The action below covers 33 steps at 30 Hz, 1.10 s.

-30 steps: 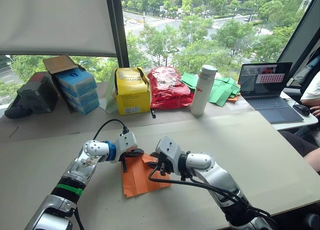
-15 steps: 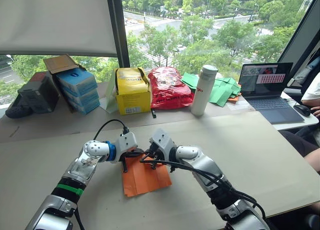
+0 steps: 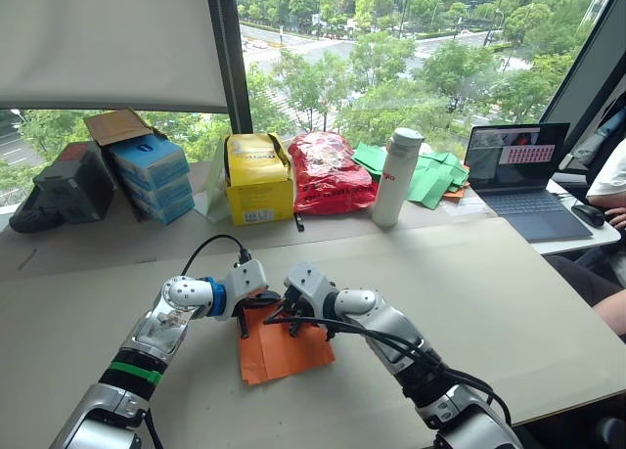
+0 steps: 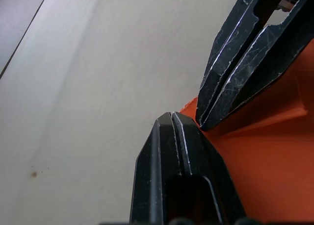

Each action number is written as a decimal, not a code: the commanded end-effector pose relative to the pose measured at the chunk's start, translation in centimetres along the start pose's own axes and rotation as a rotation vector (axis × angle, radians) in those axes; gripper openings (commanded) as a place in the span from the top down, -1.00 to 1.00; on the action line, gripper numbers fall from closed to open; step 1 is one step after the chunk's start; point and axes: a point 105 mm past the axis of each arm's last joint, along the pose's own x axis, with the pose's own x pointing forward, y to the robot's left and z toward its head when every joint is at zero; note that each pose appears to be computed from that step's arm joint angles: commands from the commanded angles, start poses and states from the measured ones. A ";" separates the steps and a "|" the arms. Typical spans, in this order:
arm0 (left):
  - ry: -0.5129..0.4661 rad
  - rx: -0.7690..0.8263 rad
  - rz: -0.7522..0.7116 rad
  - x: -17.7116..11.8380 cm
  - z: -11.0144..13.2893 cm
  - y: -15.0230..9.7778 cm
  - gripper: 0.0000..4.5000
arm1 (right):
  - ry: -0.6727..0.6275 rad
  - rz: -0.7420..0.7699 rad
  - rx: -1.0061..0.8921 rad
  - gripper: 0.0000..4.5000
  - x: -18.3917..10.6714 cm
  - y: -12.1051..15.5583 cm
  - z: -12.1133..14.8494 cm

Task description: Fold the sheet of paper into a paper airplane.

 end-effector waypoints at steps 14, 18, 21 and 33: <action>0.059 -0.017 -0.044 0.4 -1.7 -1.2 1.00 | 0.142 -0.056 0.122 0.98 -0.5 -1.1 -4.1; 0.060 -0.016 -0.045 0.5 -1.7 -1.2 1.00 | 0.141 -0.064 0.125 0.98 -0.5 -1.3 -4.1; 0.060 -0.015 -0.044 0.5 -1.7 -1.1 1.00 | 0.143 -0.062 0.124 0.98 -0.6 -1.2 -4.1; 0.066 -0.007 -0.042 0.5 -1.7 -1.0 1.00 | 0.187 -0.049 0.148 0.98 -2.4 -0.3 -5.9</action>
